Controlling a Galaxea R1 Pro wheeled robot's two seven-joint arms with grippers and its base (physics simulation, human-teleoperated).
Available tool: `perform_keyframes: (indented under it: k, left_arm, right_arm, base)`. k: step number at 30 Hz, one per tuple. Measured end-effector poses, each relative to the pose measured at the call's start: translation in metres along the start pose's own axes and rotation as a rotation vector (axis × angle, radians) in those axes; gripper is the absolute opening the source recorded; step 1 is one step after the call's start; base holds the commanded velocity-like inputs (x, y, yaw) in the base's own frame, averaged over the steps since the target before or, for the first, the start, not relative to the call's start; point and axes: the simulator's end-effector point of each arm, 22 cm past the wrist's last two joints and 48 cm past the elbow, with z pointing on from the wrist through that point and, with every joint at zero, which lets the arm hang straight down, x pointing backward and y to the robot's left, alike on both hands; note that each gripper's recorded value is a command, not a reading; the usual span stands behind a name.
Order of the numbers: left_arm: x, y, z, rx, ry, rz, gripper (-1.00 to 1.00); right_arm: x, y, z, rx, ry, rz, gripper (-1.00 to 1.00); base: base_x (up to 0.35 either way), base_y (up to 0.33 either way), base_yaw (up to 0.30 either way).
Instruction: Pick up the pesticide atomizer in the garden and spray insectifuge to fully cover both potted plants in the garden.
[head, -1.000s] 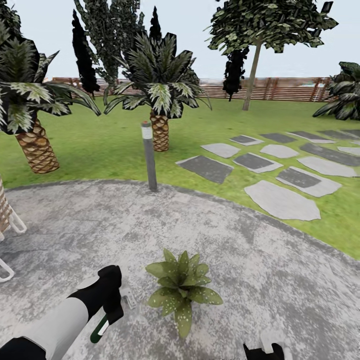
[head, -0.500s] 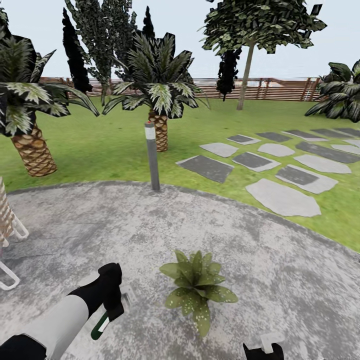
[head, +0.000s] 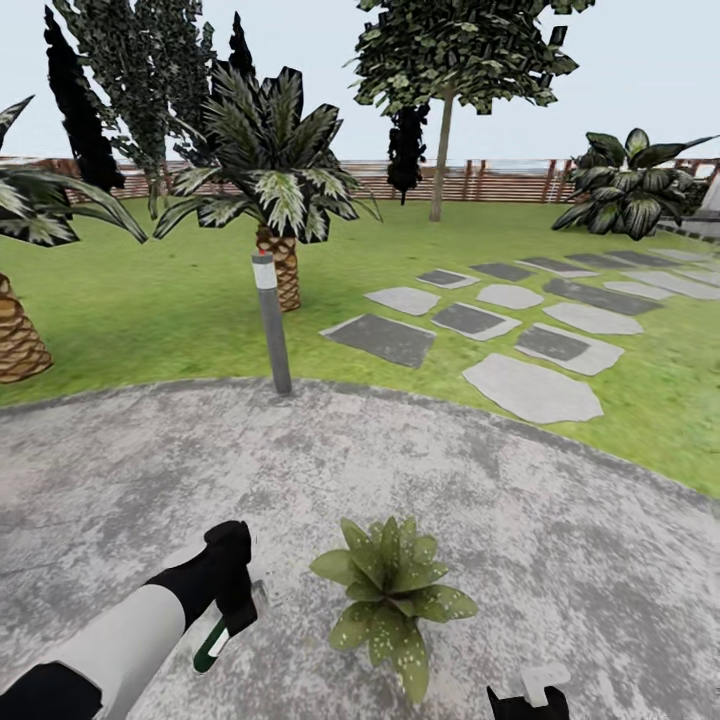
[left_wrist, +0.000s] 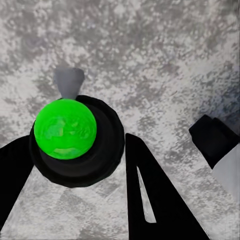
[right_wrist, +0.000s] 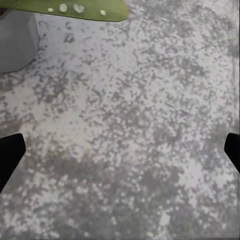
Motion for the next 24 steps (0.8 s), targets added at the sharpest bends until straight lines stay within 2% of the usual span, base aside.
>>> perform_keyframes:
  k: [2,3,6,11,18,24]
  left_arm:
    - [-0.012,-0.003,-0.005,-0.003,-0.014,0.013,-1.00]
    - [-0.025,0.004,-0.017,-0.023,-0.036,0.023,-1.00]
    - [-0.037,0.017,-0.033,-0.055,-0.058,0.030,-1.00]
    - [-0.033,0.021,-0.033,-0.060,-0.052,0.027,-1.00]
    - [-0.032,0.013,-0.027,-0.049,-0.048,0.033,-1.00]
    - [-0.032,0.012,-0.027,-0.048,-0.047,0.031,-1.00]
  right_arm:
    - [-0.001,-0.001,0.000,0.001,-0.001,0.000,1.00]
    - [-0.001,-0.004,0.000,0.006,-0.003,0.000,1.00]
    - [-0.002,-0.007,0.000,0.010,-0.004,-0.001,1.00]
    - [-0.002,-0.006,0.000,0.008,-0.004,-0.003,1.00]
    - [-0.002,-0.007,0.000,0.009,-0.005,-0.003,1.00]
    - [-0.002,-0.007,-0.001,0.010,-0.005,-0.002,1.00]
  base:
    - [0.013,0.005,-0.276]
    - [0.004,0.002,-0.276]
    - [0.001,0.000,-0.178]
    - [0.000,0.000,-0.020]
    - [0.000,0.000,-0.007]
    - [0.000,0.001,-0.241]
